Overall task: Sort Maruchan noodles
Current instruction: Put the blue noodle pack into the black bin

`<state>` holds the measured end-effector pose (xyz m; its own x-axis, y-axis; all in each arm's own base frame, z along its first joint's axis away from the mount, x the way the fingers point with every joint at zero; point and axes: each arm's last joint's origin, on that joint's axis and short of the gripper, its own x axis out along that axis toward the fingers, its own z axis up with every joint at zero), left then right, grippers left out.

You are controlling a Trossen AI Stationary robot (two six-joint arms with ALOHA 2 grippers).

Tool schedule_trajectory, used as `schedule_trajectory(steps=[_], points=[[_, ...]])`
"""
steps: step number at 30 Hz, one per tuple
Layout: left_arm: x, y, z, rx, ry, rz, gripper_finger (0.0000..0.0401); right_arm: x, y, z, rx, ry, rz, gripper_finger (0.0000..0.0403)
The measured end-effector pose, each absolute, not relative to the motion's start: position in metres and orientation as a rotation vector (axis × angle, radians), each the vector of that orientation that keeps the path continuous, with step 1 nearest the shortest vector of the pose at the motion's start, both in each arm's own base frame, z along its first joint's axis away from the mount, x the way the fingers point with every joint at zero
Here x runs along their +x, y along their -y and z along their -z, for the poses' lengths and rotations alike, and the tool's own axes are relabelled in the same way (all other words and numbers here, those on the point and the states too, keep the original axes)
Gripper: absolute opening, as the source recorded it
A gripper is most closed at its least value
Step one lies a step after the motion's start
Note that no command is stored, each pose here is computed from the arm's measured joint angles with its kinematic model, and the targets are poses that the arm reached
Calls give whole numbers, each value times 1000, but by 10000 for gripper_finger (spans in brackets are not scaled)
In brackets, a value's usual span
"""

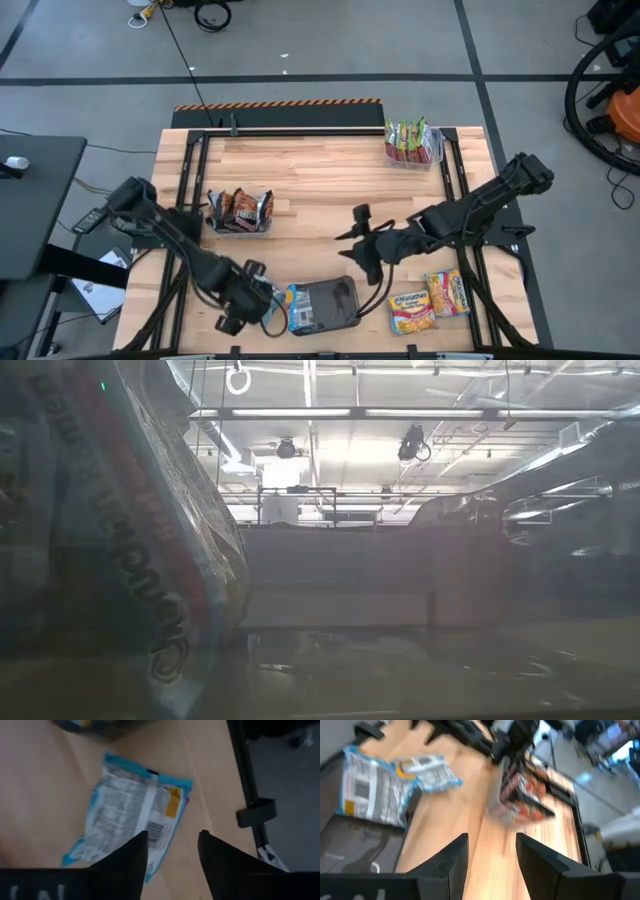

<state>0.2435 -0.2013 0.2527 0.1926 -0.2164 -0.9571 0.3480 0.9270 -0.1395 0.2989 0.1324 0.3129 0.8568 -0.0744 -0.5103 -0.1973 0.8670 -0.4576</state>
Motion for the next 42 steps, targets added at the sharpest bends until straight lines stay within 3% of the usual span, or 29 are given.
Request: schedule_trajectory(steps=[7,13,25,36,42], points=[[250,225,-221,244,-1291,322,235,280,-125,-312,-429,-670,20,169],[254,232,-202,255,-1293,296,234,268,-121,-304,-368,-792,63,169],[254,222,-168,205,-1245,276,164,247,-134,-296,-229,-897,135,168],[252,219,-164,152,-1247,229,12,236,-136,-293,-257,-945,199,168],[243,212,-192,206,-1364,172,5,226,-128,-302,-277,-926,238,168]])
